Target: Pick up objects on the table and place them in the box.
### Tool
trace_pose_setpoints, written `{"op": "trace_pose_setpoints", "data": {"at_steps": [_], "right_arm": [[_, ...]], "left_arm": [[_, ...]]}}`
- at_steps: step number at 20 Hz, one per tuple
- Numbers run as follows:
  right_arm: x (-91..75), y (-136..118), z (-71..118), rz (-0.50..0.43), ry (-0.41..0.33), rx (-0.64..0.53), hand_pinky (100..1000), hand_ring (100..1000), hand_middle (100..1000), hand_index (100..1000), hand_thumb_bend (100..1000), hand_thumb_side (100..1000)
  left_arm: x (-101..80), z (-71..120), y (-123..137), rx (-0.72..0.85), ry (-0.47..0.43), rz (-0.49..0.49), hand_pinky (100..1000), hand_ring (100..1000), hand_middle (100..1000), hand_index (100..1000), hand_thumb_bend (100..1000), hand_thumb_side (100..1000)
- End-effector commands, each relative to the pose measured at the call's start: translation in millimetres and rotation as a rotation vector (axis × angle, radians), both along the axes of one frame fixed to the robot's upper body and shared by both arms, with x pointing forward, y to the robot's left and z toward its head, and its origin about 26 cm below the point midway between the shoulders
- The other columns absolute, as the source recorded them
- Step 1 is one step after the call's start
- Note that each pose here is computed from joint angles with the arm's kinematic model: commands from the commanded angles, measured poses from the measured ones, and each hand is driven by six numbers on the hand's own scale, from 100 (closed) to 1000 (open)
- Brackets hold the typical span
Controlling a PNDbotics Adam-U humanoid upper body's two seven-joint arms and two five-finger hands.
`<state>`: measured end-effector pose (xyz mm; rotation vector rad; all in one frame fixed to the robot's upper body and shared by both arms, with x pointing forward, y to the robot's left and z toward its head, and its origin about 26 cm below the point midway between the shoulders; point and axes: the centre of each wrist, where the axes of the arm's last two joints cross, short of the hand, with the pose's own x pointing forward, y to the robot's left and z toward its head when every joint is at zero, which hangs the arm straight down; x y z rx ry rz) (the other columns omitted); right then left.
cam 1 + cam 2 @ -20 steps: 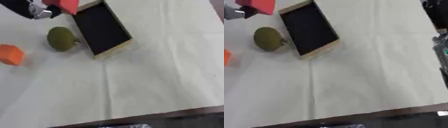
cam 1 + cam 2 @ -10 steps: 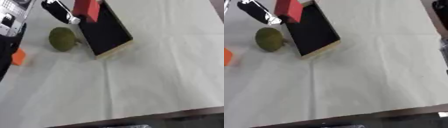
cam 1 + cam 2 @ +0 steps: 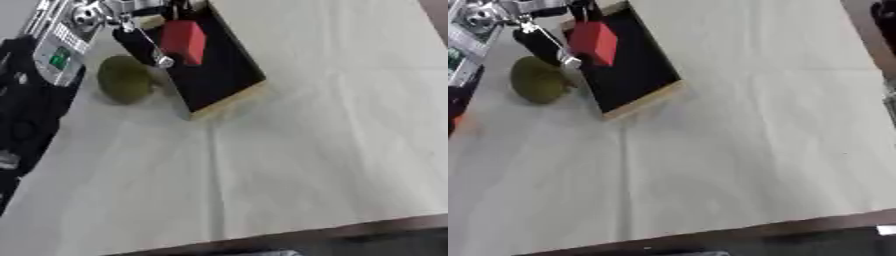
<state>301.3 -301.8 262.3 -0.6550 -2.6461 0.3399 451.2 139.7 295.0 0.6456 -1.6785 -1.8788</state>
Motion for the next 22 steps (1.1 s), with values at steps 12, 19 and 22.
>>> {"op": "trace_pose_setpoints", "data": {"at_steps": [12, 19, 22], "right_arm": [[-2.9, 0.5, 5.4, 0.013, -0.018, 0.004, 852, 793, 800, 893, 100, 669], [-3.3, -0.9, 3.2, 0.008, -0.009, 0.009, 852, 793, 798, 893, 100, 669], [-4.0, -3.3, 2.9, -0.004, -0.009, 0.007, 852, 793, 798, 893, 100, 667]], "left_arm": [[-0.6, 10.4, -1.9, 0.041, -0.132, 0.022, 917, 863, 817, 959, 630, 256], [-13.4, 30.7, 4.1, -0.025, -0.258, 0.011, 913, 871, 806, 940, 616, 288], [-27.9, 48.6, 20.0, -0.035, -0.287, 0.009, 899, 859, 796, 922, 604, 305]]}}
